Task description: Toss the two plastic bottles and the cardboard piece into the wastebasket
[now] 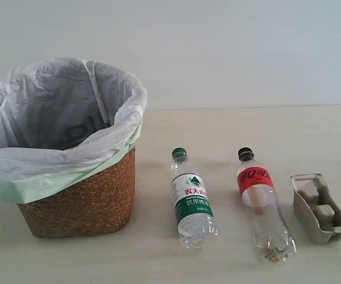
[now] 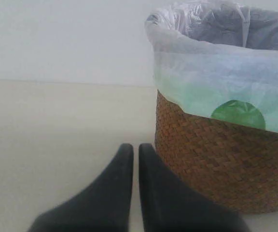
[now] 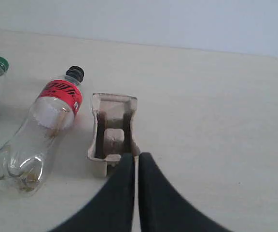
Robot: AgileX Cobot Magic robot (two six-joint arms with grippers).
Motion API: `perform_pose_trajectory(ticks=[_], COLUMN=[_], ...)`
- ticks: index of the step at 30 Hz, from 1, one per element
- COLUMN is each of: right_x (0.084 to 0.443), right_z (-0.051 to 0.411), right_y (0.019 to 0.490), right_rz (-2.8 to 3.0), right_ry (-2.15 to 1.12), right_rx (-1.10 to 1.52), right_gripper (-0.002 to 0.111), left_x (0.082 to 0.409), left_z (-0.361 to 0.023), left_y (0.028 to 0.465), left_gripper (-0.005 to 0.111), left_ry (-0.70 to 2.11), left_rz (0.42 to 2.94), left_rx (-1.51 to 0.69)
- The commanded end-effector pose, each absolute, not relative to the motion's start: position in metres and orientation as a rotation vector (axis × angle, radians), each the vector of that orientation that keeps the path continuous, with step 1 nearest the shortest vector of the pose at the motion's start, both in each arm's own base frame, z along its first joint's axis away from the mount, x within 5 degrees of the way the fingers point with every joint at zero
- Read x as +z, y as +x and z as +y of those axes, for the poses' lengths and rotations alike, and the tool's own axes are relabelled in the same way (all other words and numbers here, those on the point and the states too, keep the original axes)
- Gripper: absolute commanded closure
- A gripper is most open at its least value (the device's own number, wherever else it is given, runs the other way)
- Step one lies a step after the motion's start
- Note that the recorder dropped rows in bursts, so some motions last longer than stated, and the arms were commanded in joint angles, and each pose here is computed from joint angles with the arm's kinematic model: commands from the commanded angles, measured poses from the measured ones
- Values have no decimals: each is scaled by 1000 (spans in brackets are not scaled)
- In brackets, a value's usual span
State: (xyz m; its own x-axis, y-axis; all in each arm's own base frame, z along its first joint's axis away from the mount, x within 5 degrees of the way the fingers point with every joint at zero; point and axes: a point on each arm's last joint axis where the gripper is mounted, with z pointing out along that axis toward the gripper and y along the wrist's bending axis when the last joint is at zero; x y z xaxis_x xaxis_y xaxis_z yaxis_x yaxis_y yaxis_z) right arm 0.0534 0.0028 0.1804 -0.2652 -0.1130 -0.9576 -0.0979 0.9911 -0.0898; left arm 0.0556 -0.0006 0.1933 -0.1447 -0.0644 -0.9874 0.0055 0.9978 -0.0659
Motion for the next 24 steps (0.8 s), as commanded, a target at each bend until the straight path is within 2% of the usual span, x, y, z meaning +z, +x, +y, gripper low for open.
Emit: perform_pose_trajectory(ticks=[1, 9, 13, 19, 24], right_x=[183, 202, 224, 260, 288], right_z=[3, 5, 6, 8, 6], right_y=[54, 56, 54, 38, 32], right_rz=[1806, 1595, 1360, 930, 963], right_ry=[-162, -151, -143, 9, 65], right_rx=[-29, -6, 11, 311, 386], right_gripper=[108, 108, 108, 108, 108], left_x=[192, 192, 192, 192, 192], left_z=[-1, -1, -1, -1, -1], left_y=[55, 55, 55, 55, 55], left_gripper=[103, 103, 103, 103, 103], left_ry=[-44, -44, -44, -44, -44], left_rz=[1716, 1716, 1716, 1716, 1716], left_rx=[-61, -61, -61, -61, -61])
